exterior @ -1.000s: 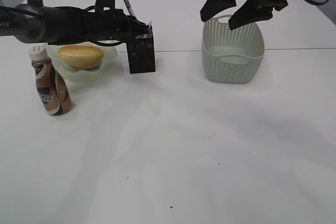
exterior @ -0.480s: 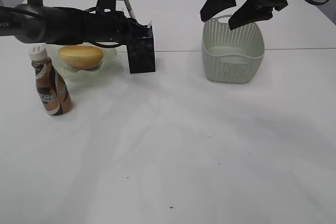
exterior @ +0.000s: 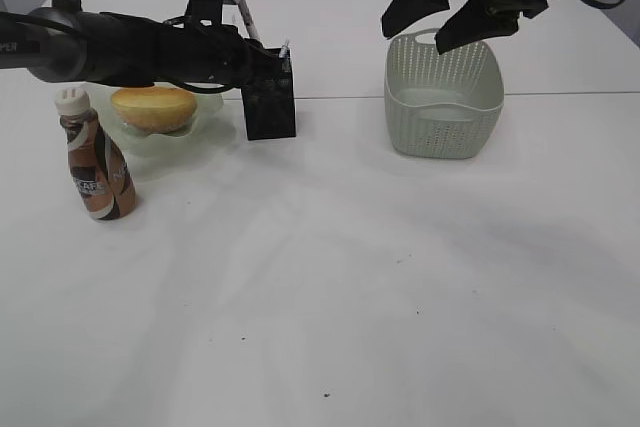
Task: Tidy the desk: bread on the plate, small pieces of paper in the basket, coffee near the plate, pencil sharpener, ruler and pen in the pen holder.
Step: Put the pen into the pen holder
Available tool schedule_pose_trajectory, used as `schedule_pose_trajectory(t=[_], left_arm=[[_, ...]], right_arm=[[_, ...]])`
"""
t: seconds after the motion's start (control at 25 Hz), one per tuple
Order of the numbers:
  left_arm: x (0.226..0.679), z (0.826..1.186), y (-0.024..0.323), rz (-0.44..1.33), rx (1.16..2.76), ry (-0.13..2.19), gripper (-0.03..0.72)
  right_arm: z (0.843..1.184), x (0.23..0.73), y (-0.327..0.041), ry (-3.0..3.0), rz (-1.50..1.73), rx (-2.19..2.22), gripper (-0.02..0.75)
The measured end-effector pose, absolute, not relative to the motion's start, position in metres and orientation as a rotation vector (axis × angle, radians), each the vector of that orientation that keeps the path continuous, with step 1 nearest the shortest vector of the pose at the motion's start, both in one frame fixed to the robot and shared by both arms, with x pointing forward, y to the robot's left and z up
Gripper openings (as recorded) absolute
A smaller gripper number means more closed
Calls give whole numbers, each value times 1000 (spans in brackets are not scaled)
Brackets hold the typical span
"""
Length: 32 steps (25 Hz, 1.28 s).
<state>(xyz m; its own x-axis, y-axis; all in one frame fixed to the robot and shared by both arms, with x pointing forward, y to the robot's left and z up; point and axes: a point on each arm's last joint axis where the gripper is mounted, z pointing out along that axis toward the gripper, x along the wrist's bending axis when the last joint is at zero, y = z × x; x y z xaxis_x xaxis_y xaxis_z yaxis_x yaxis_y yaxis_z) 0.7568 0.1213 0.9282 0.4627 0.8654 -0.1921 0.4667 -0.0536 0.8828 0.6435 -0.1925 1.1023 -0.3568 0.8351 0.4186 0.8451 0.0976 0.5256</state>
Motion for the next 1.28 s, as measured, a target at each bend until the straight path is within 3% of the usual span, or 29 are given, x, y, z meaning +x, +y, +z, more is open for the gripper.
schedule_pose_trajectory(t=[1.28], left_arm=[[754,927,116,463,1697,1171,73]], right_arm=[[1102,644,-193,-2317,-1132,-1776,566]])
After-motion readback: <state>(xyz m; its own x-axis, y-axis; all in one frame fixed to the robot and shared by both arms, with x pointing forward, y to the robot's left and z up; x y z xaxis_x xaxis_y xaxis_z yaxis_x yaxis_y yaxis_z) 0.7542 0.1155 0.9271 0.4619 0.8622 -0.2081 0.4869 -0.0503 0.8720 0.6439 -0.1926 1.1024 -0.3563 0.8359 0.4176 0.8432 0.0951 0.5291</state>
